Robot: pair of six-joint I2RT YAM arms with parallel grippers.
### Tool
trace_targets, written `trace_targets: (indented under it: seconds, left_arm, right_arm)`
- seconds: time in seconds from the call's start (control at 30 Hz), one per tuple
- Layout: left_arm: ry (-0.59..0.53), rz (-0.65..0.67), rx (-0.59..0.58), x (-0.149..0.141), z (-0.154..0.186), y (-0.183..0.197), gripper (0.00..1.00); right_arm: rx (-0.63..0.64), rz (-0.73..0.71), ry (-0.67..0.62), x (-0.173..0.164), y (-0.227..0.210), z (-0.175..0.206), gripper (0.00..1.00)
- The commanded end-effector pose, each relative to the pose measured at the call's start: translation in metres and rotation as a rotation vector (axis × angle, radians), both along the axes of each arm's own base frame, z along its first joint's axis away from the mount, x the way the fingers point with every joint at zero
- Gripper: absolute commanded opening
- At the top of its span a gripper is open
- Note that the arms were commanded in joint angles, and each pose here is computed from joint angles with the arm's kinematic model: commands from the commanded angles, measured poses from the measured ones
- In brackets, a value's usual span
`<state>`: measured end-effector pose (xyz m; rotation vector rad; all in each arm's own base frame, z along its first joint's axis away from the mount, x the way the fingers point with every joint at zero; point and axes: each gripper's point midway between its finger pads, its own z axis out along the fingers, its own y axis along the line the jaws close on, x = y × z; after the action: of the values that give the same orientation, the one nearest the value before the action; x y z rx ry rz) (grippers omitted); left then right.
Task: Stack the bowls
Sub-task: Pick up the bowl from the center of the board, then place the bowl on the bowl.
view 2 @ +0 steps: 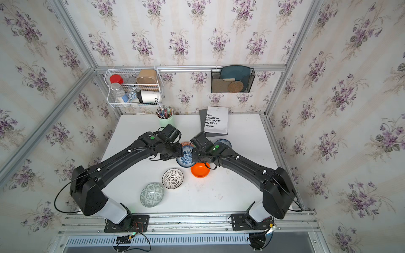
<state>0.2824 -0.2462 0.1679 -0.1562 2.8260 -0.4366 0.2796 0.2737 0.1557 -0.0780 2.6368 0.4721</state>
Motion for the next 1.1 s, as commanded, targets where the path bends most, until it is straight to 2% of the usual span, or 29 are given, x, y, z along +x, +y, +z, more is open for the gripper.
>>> trace_targets:
  seconds: [0.0,0.17,0.3,0.53,1.07]
  left_arm:
    - [-0.027,-0.012,-0.017,0.001,0.009,0.0,0.97]
    - [-0.093,0.022,-0.01,0.001,0.016,0.015,1.0]
    - [-0.148,0.007,-0.031,0.002,0.004,0.023,1.0]
    - [-0.285,-0.021,-0.204,0.001,-0.003,0.027,1.0]
    - [-0.318,0.006,-0.266,-0.002,-0.018,0.036,1.0]
  right_arm:
    - [0.003,-0.052,-0.033,0.015,-0.017,0.007,0.0]
    - [0.017,-0.139,-0.054,0.038,-0.067,0.016,0.0]
    - [0.0,-0.232,-0.049,0.056,-0.12,0.015,0.0]
    - [-0.026,-0.338,-0.028,0.076,-0.184,-0.001,0.0]
    - [-0.056,-0.356,-0.002,0.1,-0.204,-0.029,0.0]
